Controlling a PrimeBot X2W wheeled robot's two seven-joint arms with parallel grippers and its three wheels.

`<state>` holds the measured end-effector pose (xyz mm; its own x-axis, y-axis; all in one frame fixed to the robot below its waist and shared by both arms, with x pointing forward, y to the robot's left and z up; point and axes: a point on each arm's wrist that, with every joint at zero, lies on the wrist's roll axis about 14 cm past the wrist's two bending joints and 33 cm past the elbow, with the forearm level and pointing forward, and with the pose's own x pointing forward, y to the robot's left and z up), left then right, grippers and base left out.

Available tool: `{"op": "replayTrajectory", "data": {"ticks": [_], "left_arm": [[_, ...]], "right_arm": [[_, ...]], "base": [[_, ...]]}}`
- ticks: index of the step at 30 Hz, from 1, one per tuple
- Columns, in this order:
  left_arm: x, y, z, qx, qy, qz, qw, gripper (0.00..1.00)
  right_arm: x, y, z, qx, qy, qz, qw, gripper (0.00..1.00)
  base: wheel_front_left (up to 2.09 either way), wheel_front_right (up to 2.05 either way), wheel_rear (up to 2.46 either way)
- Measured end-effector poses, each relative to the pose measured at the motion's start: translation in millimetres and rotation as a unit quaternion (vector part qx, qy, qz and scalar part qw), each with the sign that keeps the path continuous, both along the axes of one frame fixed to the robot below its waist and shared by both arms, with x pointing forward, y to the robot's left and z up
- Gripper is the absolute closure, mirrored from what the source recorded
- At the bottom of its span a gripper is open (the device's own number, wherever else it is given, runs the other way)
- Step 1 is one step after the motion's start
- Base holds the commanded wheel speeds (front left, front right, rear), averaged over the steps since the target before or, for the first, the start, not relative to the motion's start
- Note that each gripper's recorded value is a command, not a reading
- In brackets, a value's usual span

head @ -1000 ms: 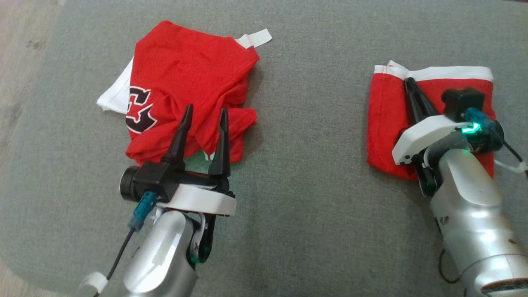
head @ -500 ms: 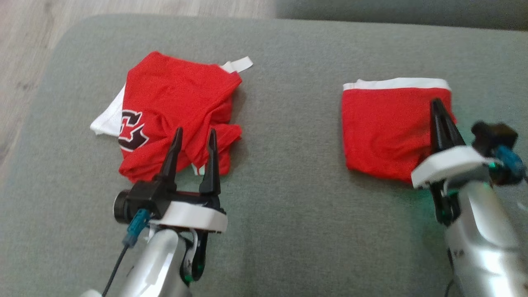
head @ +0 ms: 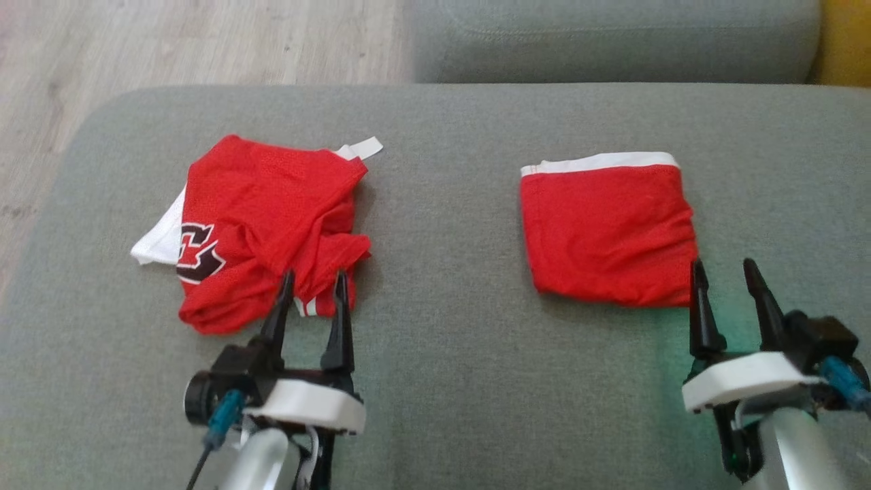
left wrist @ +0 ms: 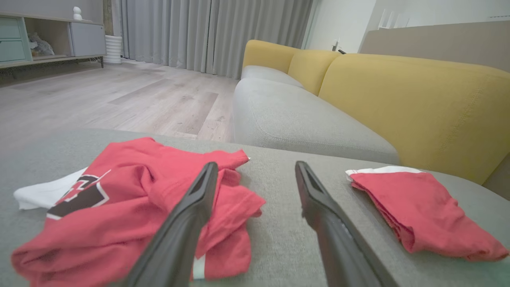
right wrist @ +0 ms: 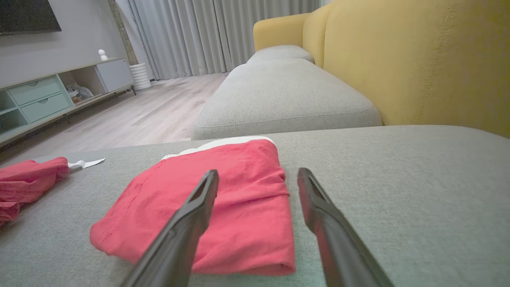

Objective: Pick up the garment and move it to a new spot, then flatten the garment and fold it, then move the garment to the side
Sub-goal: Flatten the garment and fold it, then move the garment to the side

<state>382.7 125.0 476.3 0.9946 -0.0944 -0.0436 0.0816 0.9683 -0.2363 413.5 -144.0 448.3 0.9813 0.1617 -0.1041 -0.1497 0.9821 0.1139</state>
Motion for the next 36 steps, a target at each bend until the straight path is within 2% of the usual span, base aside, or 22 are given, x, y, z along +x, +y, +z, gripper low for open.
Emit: {"op": "replayTrajectory", "data": {"ticks": [5, 12, 16, 19, 25, 29, 35, 36], "left_arm": [[-8.1, -3.5, -10.0, 0.0, 0.015, -0.005, 1.0, 0.0], [-7.0, -4.0, -17.7, 0.002, 0.027, -0.006, 1.0, 0.0], [4.0, -5.2, -18.1, 0.005, 0.027, -0.01, 1.0, 0.0], [14.0, -6.8, -17.5, 0.006, 0.024, -0.014, 1.0, 0.0], [21.9, -5.3, -27.9, 0.006, 0.038, -0.014, 0.999, 0.0], [24.8, 1.0, -32.5, 0.006, 0.046, -0.003, 0.999, 0.0], [24.5, 6.2, -37.5, 0.009, 0.053, 0.004, 0.999, 0.0], [24.5, 6.2, -37.8, 0.009, 0.053, 0.004, 0.999, 0.0]], "right_arm": [[-10.6, -1.1, 0.0, 0.002, 0.0, -0.004, 1.0, 0.0], [-3.5, 2.7, -1.4, 0.0, 0.003, 0.0, 1.0, 0.0], [6.0, 3.2, -11.8, -0.009, 0.024, 0.002, 1.0, 0.0], [26.3, -0.8, -14.5, -0.018, 0.032, -0.006, 0.999, 0.0], [63.9, -3.2, -38.0, -0.01, 0.095, -0.02, 0.995, 0.0], [72.8, -1.7, -72.0, -0.01, 0.166, -0.019, 0.986, 0.0], [84.6, 5.6, -85.4, -0.023, 0.194, 0.0, 0.981, 0.0], [85.8, 5.9, -86.2, -0.023, 0.197, 0.003, 0.98, 0.29]], "base": [[0.0, 0.0, 0.0], [0.0, 0.0, 0.0], [0.0, 0.0, 0.0], [0.0, 0.0, 0.0], [0.0, 0.0, 0.0], [0.0, 0.0, 0.0], [0.0, 0.0, 0.0], [0.0, 0.0, 0.0]]}}
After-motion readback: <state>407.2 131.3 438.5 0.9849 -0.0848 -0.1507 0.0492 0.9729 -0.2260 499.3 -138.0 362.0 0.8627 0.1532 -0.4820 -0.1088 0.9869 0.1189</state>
